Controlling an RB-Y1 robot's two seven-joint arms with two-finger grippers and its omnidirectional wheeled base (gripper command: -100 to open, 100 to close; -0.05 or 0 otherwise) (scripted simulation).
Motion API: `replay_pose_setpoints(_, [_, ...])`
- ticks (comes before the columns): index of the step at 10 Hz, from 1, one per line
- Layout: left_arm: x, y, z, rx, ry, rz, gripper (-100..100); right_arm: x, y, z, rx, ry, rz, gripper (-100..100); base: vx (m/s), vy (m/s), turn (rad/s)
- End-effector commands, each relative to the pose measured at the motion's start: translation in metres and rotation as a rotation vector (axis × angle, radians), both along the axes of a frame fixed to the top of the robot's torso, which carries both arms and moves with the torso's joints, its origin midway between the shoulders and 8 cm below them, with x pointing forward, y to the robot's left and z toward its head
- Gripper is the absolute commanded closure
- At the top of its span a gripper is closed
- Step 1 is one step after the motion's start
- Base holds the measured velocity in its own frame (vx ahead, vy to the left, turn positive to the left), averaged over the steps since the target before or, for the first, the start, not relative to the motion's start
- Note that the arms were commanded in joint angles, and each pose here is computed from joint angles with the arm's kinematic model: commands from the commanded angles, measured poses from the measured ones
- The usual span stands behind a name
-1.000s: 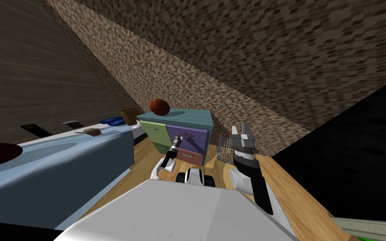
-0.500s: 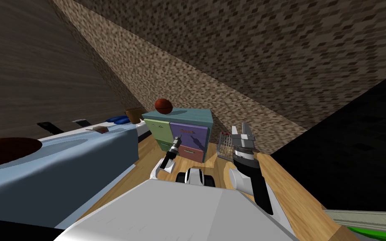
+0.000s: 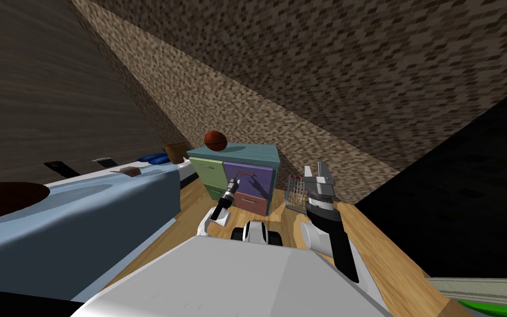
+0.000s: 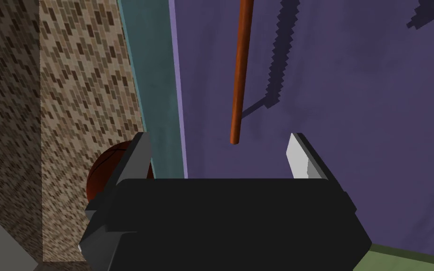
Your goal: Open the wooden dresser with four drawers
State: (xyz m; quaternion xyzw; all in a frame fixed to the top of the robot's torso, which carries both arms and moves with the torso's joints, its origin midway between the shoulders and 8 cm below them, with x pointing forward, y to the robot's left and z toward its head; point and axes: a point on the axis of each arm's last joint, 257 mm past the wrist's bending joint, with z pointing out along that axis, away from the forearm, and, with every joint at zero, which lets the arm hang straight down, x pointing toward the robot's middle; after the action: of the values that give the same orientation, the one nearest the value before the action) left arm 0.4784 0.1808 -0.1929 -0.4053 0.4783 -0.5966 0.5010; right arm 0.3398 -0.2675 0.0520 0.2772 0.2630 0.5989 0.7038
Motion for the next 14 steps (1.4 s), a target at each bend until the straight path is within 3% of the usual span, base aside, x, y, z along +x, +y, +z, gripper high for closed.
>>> replay_pose_setpoints(1, [0.002, 0.0, -0.001, 0.001, 0.007, 0.001, -100, 0.0, 0.0, 0.0, 0.0, 0.0, 0.0, 0, 0.077, -0.019, -0.003])
replay_pose_setpoints(4, [0.005, 0.0, 0.009, 0.002, 0.005, 0.002, -100, 0.0, 0.0, 0.0, 0.0, 0.0, 0.0, 0, 0.085, -0.02, -0.004])
replay_pose_setpoints(5, [0.003, 0.0, 0.001, 0.002, 0.008, 0.002, 100, 0.0, 0.0, 0.0, 0.0, 0.0, 0.0, 0, -0.07, 0.005, 0.009])
replay_pose_setpoints(6, [0.005, 0.0, 0.004, 0.002, 0.01, 0.002, 100, 0.0, 0.0, 0.0, 0.0, 0.0, 0.0, 0, -0.047, 0.004, 0.004])
replay_pose_setpoints(7, [0.004, 0.002, 0.005, 0.004, 0.012, 0.0, -100, 0.0, 0.0, 0.0, 0.0, 0.0, 0.0, 0, -0.024, 0.111, 0.016])
replay_pose_setpoints(11, [0.005, 0.002, 0.012, 0.005, 0.01, 0.002, -100, 0.0, 0.0, 0.0, 0.0, 0.0, 0.0, 0, 0.049, 0.005, -0.003])
replay_pose_setpoints(12, [0.004, 0.001, 0.005, 0.003, 0.011, 0.001, 100, 0.0, 0.0, 0.0, 0.0, 0.0, 0.0, 0, -0.044, 0.013, 0.006])
replay_pose_setpoints(14, [0.0, 0.001, 0.012, 0.004, 0.008, -0.004, 100, 0.0, 0.0, 0.0, 0.0, 0.0, 0.0, 0, -0.062, 0.009, 0.012])
